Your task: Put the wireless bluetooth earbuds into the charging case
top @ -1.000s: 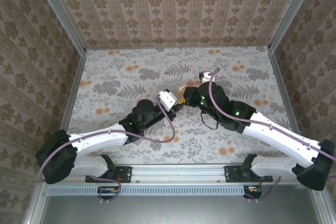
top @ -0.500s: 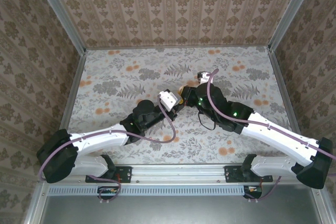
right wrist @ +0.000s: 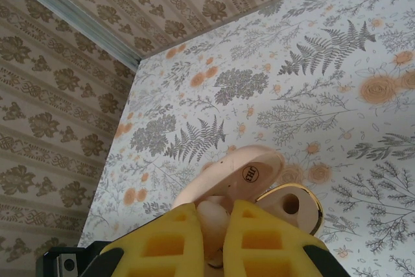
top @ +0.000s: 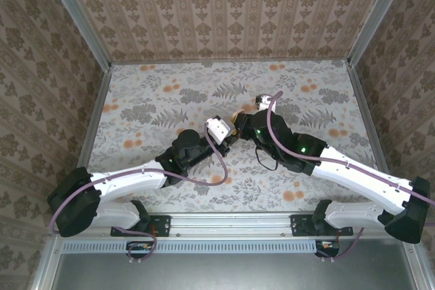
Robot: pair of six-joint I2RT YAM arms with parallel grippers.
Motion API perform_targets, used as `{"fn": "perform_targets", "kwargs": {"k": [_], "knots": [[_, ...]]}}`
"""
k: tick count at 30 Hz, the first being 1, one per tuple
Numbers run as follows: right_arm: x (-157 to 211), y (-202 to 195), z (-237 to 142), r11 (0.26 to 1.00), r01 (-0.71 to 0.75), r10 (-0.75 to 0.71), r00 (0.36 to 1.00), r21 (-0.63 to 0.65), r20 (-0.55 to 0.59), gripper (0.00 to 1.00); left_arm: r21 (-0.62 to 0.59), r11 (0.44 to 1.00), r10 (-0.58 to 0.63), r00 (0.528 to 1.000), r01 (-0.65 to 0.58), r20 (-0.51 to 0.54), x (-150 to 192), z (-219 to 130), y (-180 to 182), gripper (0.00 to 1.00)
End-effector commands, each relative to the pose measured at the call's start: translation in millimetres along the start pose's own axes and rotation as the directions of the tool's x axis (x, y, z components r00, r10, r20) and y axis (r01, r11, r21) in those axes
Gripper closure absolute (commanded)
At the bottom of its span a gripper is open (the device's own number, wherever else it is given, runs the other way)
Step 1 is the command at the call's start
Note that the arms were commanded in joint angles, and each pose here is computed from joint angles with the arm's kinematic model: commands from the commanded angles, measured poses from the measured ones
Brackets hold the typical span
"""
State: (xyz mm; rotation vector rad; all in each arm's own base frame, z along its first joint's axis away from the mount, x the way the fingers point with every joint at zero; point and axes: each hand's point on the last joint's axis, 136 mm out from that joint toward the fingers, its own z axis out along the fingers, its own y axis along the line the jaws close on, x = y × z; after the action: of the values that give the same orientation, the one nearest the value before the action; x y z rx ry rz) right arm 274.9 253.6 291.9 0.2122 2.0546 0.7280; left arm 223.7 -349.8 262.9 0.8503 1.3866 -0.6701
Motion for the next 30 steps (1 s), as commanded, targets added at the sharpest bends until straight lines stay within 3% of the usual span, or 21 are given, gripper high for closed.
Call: {"fn": "perform_targets", "kwargs": {"k": [1, 13, 30], "knots": [[21, -15, 3, 0.998, 0.025, -0.022, 0.998, 0.062, -0.058, 0.92, -0.037, 0.999, 0.001, 0.996, 0.003, 0.092, -34, 0, 8, 1.00], [31, -7, 9, 0.998, 0.045, -0.038, 0.991, 0.052, -0.129, 0.84, -0.041, 0.999, 0.000, 0.996, 0.004, 0.095, -35, -2, 9, 1.00], [8, 4, -6, 0.998, 0.043, -0.040, 0.996, 0.033, -0.086, 0.66, -0.035, 0.999, -0.009, 0.995, 0.012, 0.094, -34, -3, 8, 1.00]]}}
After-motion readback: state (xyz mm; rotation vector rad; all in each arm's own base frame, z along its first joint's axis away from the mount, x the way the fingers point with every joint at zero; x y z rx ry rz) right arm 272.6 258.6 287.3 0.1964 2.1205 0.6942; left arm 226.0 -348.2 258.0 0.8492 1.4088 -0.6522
